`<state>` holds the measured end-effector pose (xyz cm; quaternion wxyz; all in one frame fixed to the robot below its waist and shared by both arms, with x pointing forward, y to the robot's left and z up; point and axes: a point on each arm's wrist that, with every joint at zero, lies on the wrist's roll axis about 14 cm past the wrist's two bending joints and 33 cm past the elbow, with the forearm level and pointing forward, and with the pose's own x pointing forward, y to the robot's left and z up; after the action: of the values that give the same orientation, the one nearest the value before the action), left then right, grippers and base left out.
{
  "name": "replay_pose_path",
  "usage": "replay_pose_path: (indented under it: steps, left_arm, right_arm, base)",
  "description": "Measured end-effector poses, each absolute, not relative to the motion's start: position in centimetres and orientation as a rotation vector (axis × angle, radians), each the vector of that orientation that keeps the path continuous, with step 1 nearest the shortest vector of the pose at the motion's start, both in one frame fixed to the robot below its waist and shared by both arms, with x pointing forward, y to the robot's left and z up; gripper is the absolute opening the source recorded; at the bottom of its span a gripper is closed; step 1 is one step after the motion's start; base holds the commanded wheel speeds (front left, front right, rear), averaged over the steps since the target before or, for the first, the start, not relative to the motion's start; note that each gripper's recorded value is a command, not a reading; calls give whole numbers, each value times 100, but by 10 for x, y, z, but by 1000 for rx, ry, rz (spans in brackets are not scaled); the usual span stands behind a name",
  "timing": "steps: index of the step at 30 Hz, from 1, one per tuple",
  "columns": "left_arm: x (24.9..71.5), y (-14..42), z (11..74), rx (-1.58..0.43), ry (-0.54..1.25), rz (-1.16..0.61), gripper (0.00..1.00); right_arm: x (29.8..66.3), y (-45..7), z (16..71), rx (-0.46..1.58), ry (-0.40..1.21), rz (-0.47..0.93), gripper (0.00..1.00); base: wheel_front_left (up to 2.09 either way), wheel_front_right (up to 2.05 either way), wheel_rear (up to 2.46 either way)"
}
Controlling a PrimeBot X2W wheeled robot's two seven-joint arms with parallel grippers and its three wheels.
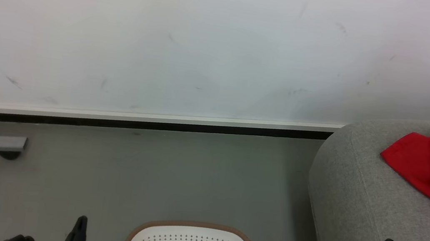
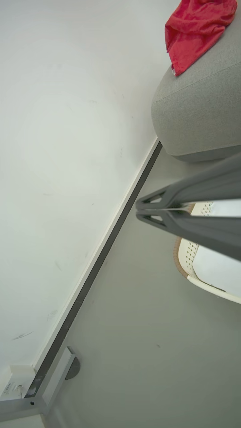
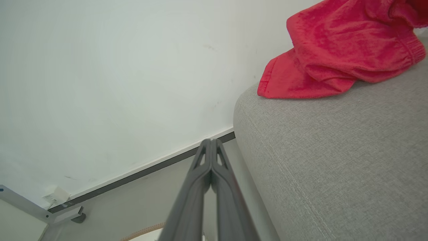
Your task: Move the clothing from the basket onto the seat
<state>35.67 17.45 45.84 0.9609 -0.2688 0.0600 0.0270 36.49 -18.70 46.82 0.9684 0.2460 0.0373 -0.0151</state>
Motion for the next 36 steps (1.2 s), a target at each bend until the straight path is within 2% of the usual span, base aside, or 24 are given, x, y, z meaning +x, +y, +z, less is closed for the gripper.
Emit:
replay_pose_path:
  steps: [36]
  left_arm:
    - [372, 187, 472, -1031, 109, 87, 0]
  right_arm:
    - [375, -197, 479, 999, 61, -77, 0]
  base:
    - [0, 0, 0]
